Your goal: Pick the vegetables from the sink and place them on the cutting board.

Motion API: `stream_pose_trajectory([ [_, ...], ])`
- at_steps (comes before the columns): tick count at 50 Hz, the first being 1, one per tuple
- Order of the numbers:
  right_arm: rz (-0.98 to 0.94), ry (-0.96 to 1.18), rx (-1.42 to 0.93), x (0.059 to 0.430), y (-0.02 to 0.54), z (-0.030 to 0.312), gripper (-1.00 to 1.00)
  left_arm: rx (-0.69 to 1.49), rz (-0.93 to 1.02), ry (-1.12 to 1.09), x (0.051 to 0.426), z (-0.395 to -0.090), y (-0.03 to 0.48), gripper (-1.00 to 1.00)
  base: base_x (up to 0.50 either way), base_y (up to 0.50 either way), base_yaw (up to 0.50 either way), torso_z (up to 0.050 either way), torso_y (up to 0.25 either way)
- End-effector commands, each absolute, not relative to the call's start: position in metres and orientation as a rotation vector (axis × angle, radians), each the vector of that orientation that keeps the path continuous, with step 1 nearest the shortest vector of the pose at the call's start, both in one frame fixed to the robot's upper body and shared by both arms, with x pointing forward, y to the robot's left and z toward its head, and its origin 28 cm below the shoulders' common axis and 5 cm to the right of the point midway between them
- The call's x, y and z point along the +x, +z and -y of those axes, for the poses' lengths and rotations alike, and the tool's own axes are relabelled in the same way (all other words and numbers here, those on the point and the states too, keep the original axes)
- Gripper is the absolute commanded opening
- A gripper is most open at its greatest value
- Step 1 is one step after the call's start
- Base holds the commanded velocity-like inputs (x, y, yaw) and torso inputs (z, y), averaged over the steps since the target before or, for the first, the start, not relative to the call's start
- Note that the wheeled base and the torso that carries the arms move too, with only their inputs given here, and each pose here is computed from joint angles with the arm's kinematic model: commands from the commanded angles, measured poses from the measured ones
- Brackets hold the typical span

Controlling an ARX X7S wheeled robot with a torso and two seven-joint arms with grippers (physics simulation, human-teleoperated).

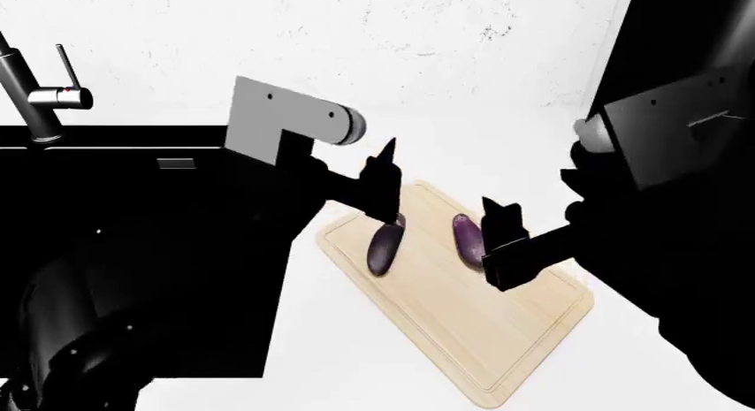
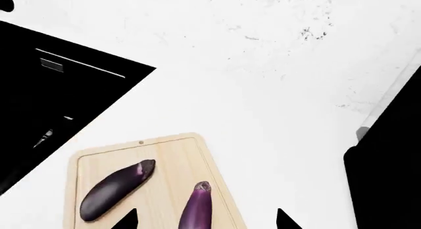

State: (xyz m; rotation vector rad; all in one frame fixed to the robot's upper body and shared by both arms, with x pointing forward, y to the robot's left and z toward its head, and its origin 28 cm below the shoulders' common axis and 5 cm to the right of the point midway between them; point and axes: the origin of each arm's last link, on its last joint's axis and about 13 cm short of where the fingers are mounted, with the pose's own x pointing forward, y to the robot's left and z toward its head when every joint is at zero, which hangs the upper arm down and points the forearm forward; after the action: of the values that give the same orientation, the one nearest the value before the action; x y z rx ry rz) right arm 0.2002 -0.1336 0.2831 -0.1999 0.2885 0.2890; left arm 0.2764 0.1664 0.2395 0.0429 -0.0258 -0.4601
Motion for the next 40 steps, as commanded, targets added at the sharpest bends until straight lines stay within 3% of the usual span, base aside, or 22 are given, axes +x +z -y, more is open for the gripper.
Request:
stream_pose_trajectory([
  [1,-0.105,0.282,-0.111,0.192,0.291,0.136,1.0,0.003,0.234,-0.357,0.242,-0.186,0.265,1.0,0.0,0.0,0.0,0.0,0.0],
  [16,0.079,0.314,-0.036,0.168,0.287,0.136,1.0,-0.034,0.446,-0.217,0.188,-0.212,0.267,1.0,0.0,0.0,0.0,0.0,0.0],
  [40,0.259,0.27,-0.02,0.134,0.288,0.137,1.0,-0.074,0.536,-0.125,0.172,-0.227,0.271,1.0,0.0,0.0,0.0,0.0,0.0],
])
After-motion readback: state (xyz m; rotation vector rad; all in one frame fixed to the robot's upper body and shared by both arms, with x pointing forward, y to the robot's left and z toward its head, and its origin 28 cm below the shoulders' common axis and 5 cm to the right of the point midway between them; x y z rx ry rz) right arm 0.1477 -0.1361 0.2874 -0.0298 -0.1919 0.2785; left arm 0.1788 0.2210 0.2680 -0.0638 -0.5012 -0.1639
